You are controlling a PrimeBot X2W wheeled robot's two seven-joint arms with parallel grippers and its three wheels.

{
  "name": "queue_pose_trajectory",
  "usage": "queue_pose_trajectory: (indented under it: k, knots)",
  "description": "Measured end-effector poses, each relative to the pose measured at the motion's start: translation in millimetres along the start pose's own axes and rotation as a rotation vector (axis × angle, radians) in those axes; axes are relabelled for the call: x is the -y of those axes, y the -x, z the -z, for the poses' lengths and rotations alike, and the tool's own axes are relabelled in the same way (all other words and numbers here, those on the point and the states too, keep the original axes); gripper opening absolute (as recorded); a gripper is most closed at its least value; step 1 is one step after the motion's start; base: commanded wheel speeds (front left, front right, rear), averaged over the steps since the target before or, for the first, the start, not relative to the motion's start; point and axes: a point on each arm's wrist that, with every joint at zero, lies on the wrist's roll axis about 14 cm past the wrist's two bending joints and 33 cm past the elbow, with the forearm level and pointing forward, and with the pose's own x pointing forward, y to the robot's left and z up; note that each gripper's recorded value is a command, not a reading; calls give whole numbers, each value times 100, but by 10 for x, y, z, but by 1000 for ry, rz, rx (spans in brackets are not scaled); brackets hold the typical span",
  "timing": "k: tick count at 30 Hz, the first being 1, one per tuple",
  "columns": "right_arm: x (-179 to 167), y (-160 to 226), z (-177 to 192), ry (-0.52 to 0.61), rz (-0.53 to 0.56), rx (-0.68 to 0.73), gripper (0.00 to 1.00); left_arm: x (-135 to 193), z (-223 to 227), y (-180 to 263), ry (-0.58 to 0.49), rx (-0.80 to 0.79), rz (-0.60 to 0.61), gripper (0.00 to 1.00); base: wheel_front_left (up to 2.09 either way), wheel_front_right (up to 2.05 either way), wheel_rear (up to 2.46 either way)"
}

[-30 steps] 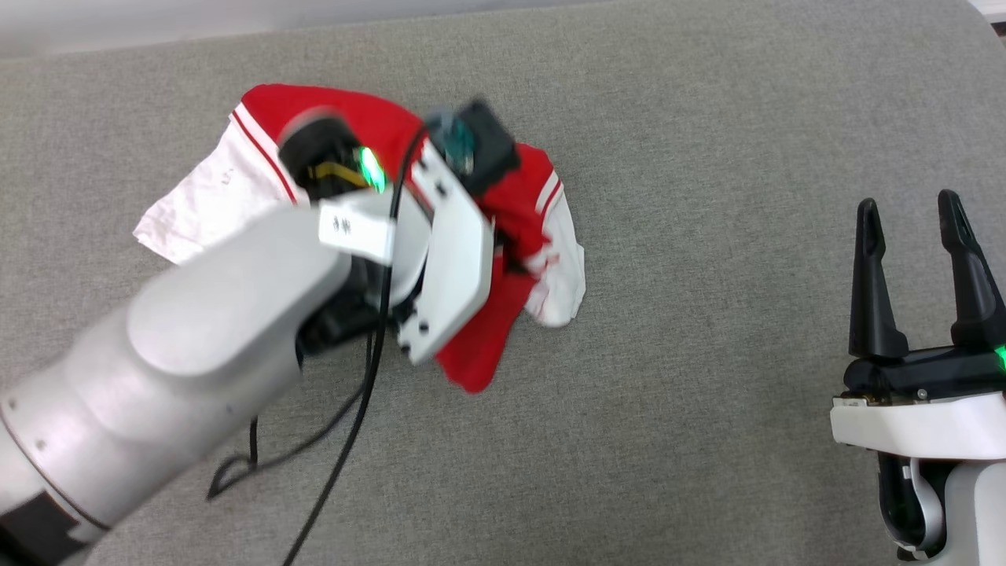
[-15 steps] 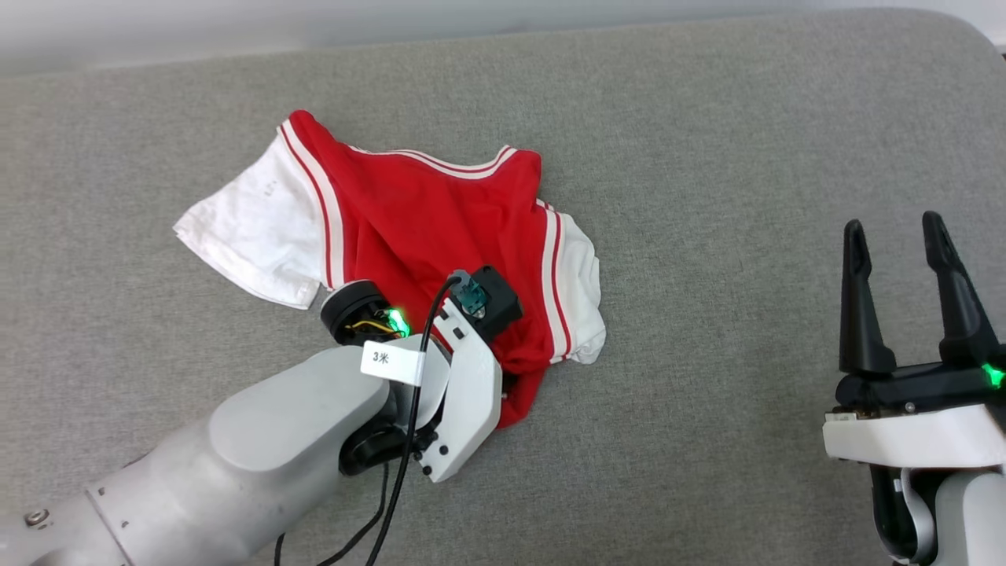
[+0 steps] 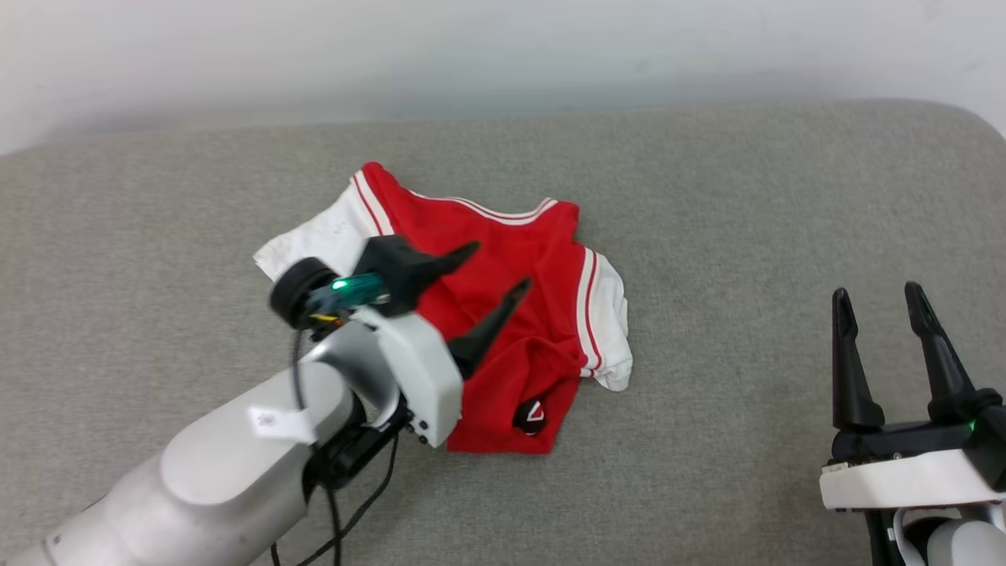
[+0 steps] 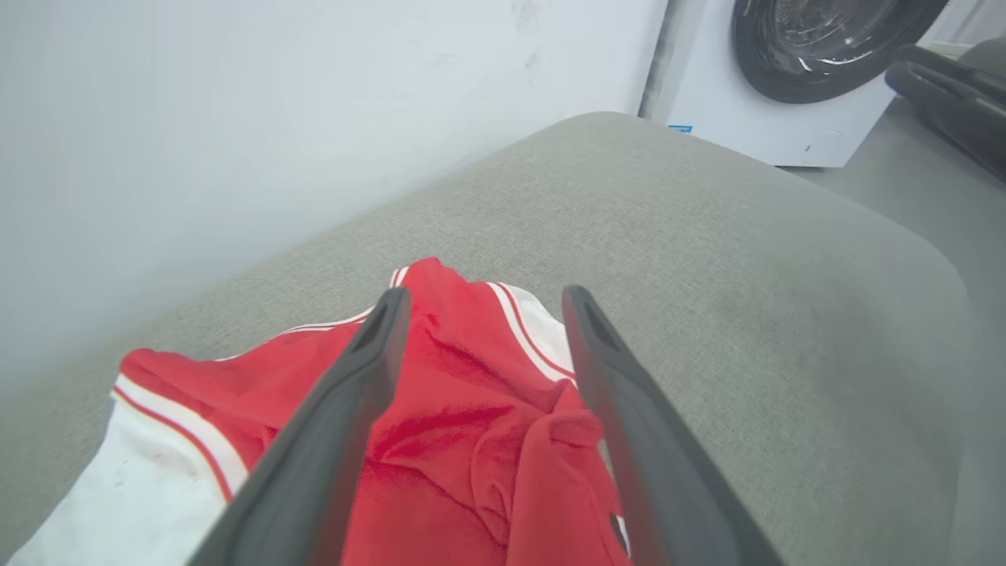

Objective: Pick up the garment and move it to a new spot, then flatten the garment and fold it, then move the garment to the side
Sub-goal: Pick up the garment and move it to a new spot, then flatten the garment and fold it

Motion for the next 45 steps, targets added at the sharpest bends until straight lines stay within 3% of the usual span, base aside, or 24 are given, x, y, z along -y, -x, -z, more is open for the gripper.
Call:
queue_pose_trajectory:
  k: [5, 12, 20, 34, 45]
  knots:
    - [-90, 49, -2, -12, -25, -4, 100, -362, -353, 392, -30, 206, -230, 100, 0, 0, 0]
    - [-183, 84, -1, -19, -52, -8, 100, -792, -378, 971, -87, 271, -528, 100, 0, 0, 0]
    - [-231, 129, 22, -29, -65, -18, 100, -959, -420, 1596, -116, 375, -795, 100, 0, 0, 0]
    - [-225, 264, 44, -71, -57, -34, 100, -763, -25, 1998, -84, 362, -902, 100, 0, 0, 0]
    - [-278, 337, 59, -105, -67, -42, 100, -599, 229, 2052, -77, 312, -883, 100, 0, 0, 0]
